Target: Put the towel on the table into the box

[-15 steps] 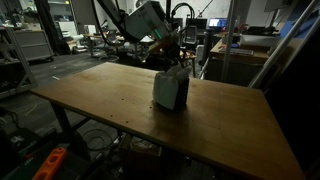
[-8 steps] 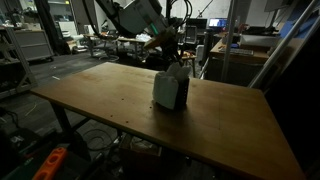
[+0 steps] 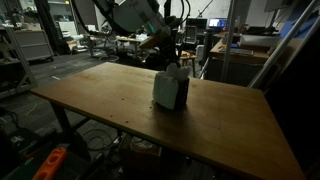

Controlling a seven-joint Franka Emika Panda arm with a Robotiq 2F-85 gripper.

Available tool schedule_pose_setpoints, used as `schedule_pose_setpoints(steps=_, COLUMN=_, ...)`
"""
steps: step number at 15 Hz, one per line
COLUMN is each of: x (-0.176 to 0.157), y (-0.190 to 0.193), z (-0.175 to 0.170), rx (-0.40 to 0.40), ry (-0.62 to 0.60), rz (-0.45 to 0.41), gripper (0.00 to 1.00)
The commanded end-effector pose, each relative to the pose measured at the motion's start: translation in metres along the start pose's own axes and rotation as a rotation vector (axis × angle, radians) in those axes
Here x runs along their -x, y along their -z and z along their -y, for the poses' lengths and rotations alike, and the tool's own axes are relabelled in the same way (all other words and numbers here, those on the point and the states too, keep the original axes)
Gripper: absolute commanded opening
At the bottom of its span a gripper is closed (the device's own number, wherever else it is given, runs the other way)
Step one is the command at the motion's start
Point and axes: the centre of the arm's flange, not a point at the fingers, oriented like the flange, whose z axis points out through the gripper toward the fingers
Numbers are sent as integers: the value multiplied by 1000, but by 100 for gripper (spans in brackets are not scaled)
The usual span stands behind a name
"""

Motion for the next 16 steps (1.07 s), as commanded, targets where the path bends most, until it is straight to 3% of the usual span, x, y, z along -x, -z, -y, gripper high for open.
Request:
schedule_pose_setpoints(steps=1, x=19, y=10, z=-3, rx=-24, ry=-56, rz=7, gripper=6)
schedule_pose_setpoints(steps=16, x=51, y=0, z=2, rx=-69, ry=-143, rz=53, gripper=6)
